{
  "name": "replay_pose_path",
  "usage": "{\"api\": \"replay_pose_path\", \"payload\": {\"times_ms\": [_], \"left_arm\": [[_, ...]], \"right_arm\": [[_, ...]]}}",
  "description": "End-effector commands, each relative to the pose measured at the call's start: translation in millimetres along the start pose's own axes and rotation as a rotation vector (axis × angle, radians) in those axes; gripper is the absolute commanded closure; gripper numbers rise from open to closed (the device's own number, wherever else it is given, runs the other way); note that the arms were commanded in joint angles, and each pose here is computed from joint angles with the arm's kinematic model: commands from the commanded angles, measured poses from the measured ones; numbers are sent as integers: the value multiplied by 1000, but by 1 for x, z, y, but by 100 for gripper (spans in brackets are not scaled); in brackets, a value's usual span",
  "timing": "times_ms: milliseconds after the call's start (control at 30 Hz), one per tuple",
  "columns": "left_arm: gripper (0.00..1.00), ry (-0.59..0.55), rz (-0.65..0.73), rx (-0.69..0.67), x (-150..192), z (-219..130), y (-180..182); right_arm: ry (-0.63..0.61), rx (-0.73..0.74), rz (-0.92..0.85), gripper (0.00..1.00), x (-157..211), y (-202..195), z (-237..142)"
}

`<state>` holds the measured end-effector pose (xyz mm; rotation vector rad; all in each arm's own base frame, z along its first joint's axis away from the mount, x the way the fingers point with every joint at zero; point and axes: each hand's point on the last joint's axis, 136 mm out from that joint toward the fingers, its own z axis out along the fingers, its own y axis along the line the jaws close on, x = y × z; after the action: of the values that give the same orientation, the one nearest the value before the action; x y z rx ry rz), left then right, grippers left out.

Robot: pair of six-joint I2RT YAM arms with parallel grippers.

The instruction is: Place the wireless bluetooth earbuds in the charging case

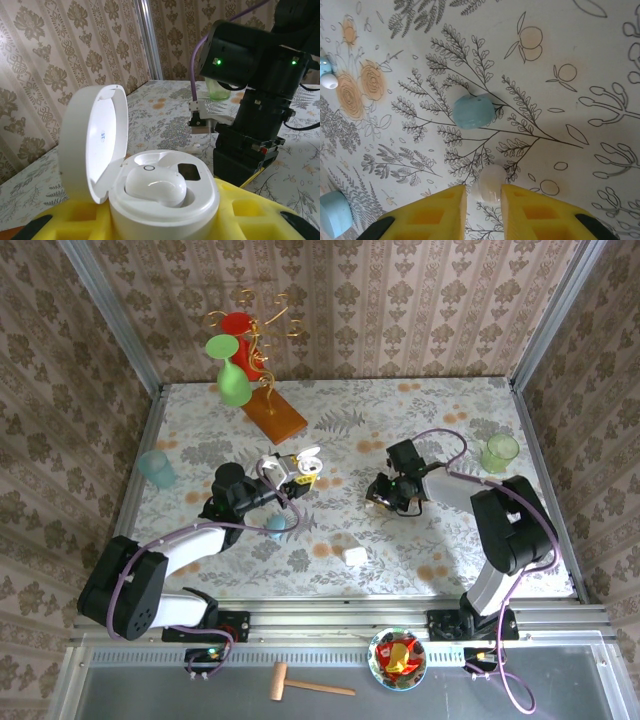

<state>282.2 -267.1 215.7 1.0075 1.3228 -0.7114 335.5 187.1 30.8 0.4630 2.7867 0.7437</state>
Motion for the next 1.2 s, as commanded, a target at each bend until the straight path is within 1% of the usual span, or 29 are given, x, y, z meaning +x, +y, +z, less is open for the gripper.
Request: {"api": "replay_pose_path", "payload": {"times_ms": [0,367,567,733,900,1000,1167], "left_arm": [[86,-31,14,17,-11,1,0],[86,-29,12,16,-10,3,1],[86,-30,13,16,-10,1,0],[86,-31,14,17,-11,1,-1],[86,-27,14,17,-9,1,-1],[86,-27,12,17,-9,1,-1],[86,-14,12,20,-4,3,-1]], "right_arm": [[23,-11,28,77,4,-5,8],[46,32,23,80,9,-18,18],[60,52,24,76,11,-24,23],[67,72,21,76,12,-28,26],[67,85,10,79,12,-30,25],[60,93,-15,81,10,-26,19],[1,137,-104,82,4,-13,-8]]}}
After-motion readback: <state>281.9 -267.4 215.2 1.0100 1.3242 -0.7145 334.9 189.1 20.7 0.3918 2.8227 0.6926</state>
